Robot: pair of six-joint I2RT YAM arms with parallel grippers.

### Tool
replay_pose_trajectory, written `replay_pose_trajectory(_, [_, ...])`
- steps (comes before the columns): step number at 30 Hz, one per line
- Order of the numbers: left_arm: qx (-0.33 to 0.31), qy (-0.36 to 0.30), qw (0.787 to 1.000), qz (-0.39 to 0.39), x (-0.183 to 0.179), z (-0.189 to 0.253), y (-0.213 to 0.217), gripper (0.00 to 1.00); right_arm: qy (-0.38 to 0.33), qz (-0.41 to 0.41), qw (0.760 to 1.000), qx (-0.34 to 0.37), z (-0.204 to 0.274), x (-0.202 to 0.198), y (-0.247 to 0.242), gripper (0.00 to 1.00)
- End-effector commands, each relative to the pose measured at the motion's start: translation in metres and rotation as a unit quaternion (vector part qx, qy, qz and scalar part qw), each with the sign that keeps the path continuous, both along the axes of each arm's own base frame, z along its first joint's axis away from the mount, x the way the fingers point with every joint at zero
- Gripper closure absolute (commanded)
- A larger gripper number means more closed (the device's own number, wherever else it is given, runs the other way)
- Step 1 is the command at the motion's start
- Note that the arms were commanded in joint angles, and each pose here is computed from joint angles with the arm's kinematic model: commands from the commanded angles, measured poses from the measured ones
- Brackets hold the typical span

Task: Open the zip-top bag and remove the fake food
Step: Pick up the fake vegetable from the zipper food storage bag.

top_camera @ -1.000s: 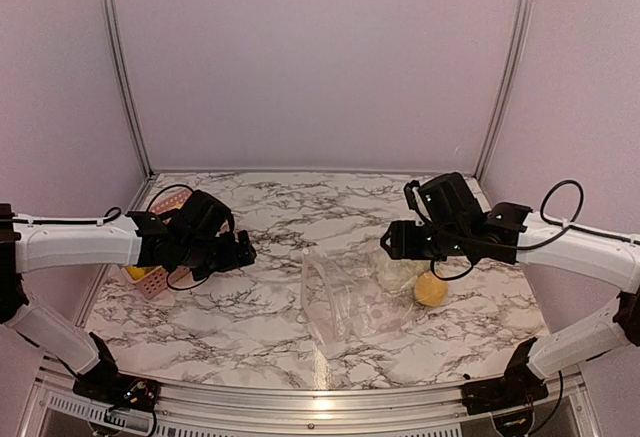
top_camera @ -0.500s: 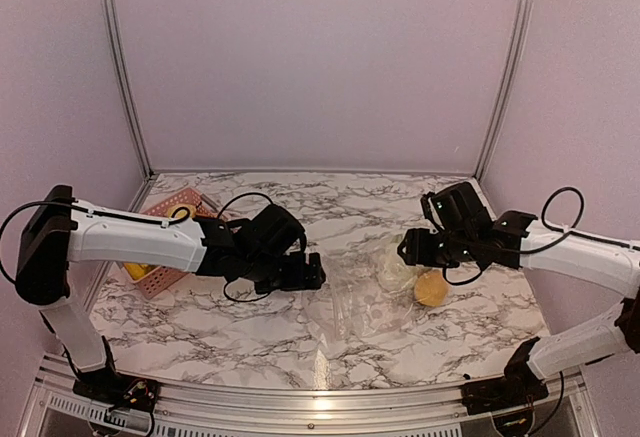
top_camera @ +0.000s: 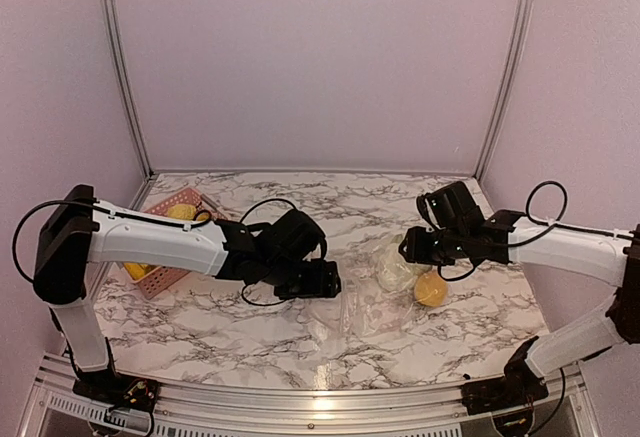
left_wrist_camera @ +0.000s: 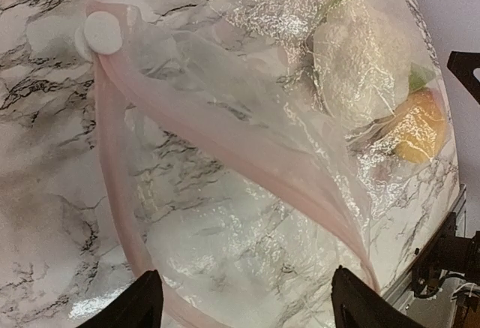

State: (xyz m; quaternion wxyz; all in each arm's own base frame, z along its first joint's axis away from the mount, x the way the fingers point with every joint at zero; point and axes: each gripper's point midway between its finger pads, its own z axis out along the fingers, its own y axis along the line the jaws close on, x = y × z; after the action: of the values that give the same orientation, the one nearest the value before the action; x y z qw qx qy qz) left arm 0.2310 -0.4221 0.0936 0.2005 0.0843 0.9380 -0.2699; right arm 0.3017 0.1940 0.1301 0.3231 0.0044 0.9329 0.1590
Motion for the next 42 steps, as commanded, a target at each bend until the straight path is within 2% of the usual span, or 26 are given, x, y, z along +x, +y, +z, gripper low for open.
replay_pose_trajectory(1, [-0.028, 0.0, 0.999, -0.02, -0.004, 0.004, -0.024, 0.24, -0.009, -0.006, 1.0, 0.004, 0.001, 0.013, 0.001, 0.55])
replay_pose_trajectory(5, [-0.043, 0.017, 0.999, -0.026, -0.008, -0.003, -0.033, 0.3, -0.002, -0.014, 1.0, -0.003, -0.008, 0.017, -0.001, 0.59])
replay_pose_trajectory(13, [-0.034, 0.033, 0.999, -0.02, -0.011, -0.029, -0.031, 0.39, 0.009, -0.051, 0.998, -0.03, -0.027, 0.028, -0.016, 0.74])
replay_pose_trajectory(19, [-0.016, 0.044, 0.999, -0.009, -0.013, -0.047, -0.022, 0.45, 0.009, -0.071, 0.997, -0.037, -0.033, 0.03, -0.022, 0.79])
replay_pose_trajectory(30, [-0.011, 0.054, 0.998, -0.005, -0.016, -0.058, -0.019, 0.47, 0.012, -0.1, 0.994, -0.039, -0.046, 0.033, -0.029, 0.79])
replay_pose_trajectory(39, [-0.013, 0.054, 0.998, -0.006, -0.016, -0.057, -0.021, 0.47, 0.025, -0.132, 0.989, -0.057, -0.06, 0.034, -0.043, 0.84])
replay_pose_trajectory(42, [-0.013, 0.056, 0.998, -0.005, -0.017, -0.057, -0.02, 0.47, 0.016, -0.131, 0.99, -0.052, -0.055, 0.035, -0.042, 0.83])
